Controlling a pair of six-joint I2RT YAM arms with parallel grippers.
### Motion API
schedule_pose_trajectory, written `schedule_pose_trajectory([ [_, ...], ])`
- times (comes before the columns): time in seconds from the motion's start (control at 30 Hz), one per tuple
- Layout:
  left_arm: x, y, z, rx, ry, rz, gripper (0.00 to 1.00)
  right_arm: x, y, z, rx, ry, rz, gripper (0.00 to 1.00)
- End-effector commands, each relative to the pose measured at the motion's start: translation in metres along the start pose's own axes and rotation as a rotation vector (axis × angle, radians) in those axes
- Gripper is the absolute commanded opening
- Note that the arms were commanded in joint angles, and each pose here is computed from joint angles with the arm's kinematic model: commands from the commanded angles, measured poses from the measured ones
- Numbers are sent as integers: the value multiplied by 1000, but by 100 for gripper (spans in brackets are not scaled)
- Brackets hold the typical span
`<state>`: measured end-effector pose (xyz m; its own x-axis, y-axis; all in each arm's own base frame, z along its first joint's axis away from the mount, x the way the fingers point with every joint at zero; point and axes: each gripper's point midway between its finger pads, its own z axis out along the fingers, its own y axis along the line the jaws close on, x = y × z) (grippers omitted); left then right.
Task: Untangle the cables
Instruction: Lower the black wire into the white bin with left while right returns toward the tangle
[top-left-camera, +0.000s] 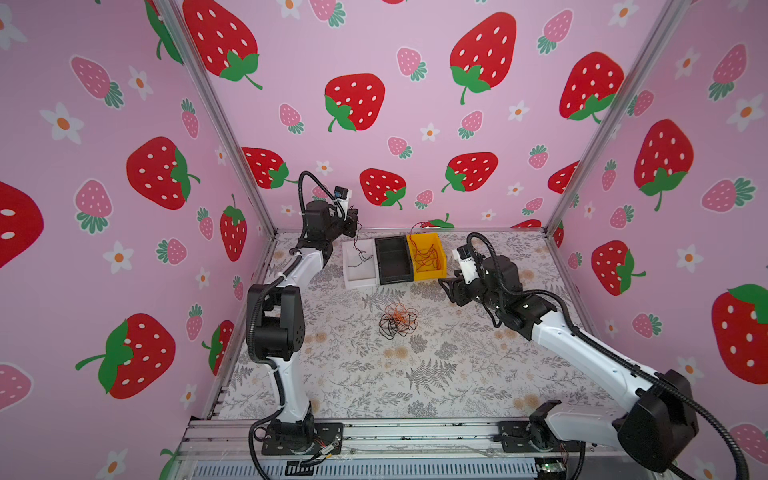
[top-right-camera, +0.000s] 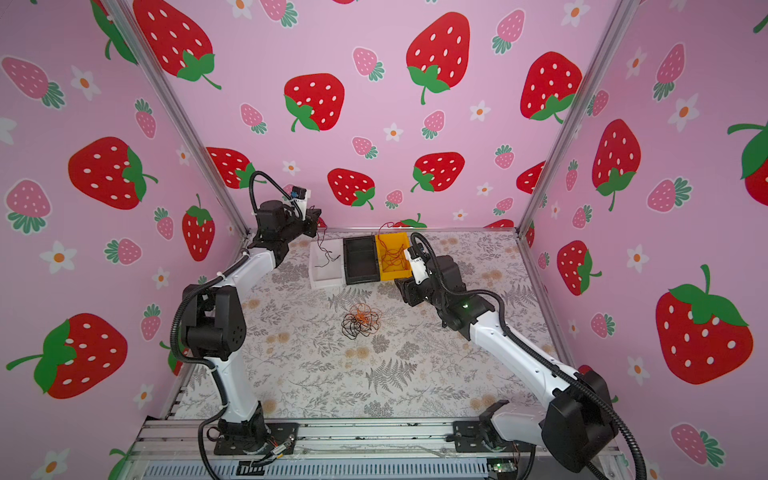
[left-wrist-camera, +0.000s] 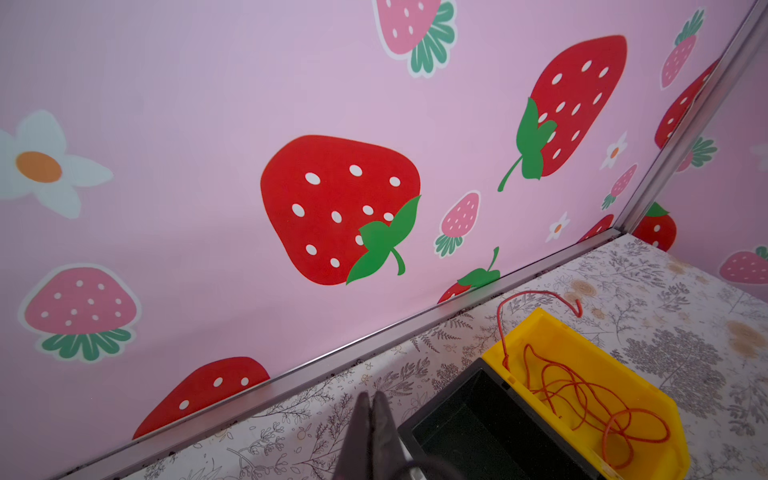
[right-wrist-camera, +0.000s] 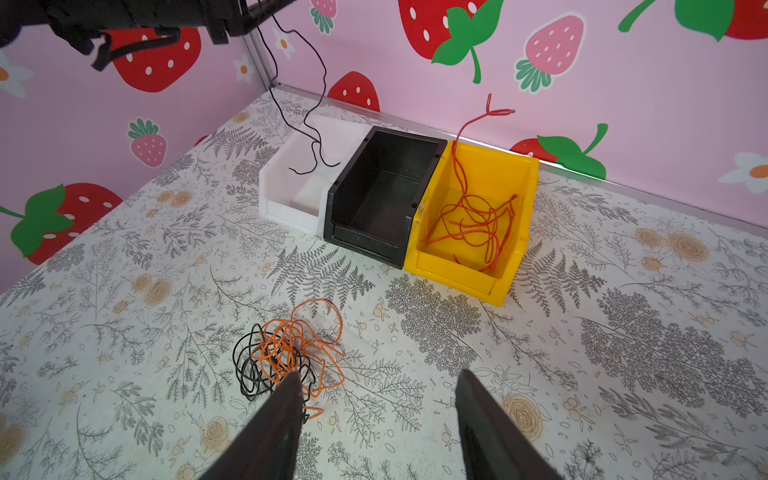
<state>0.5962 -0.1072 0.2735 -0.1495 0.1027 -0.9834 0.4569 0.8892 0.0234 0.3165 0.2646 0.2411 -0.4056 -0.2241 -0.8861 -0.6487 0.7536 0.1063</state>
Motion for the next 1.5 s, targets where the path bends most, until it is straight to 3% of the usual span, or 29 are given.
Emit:
schedule_pose_trajectory([
  [0.0, -29, 6, 1, 12, -89, 24, 0, -7, -2, 2, 4, 2, 21, 61],
  [0.27, -9, 6, 12, 40, -71, 3, 0, -7, -4, 6, 17, 15, 26, 61],
  [0.77, 64, -13, 5, 85, 50, -51, 0, 9, -2, 12, -3, 24, 74, 61],
  [1.27, 115, -12, 11, 26, 188, -64, 0, 23, -3, -3, 6, -7, 96, 61],
  [1.4, 122, -12, 10, 9, 215, -47, 5, 24, -4, -7, 13, -11, 97, 61],
  [1.43, 124, -11, 10, 3, 219, -43, 14, 24, -5, -8, 15, -10, 98, 61],
  [1.47, 124, -11, 9, 2, 223, -40, 16, 24, -6, -10, 20, -11, 98, 61],
])
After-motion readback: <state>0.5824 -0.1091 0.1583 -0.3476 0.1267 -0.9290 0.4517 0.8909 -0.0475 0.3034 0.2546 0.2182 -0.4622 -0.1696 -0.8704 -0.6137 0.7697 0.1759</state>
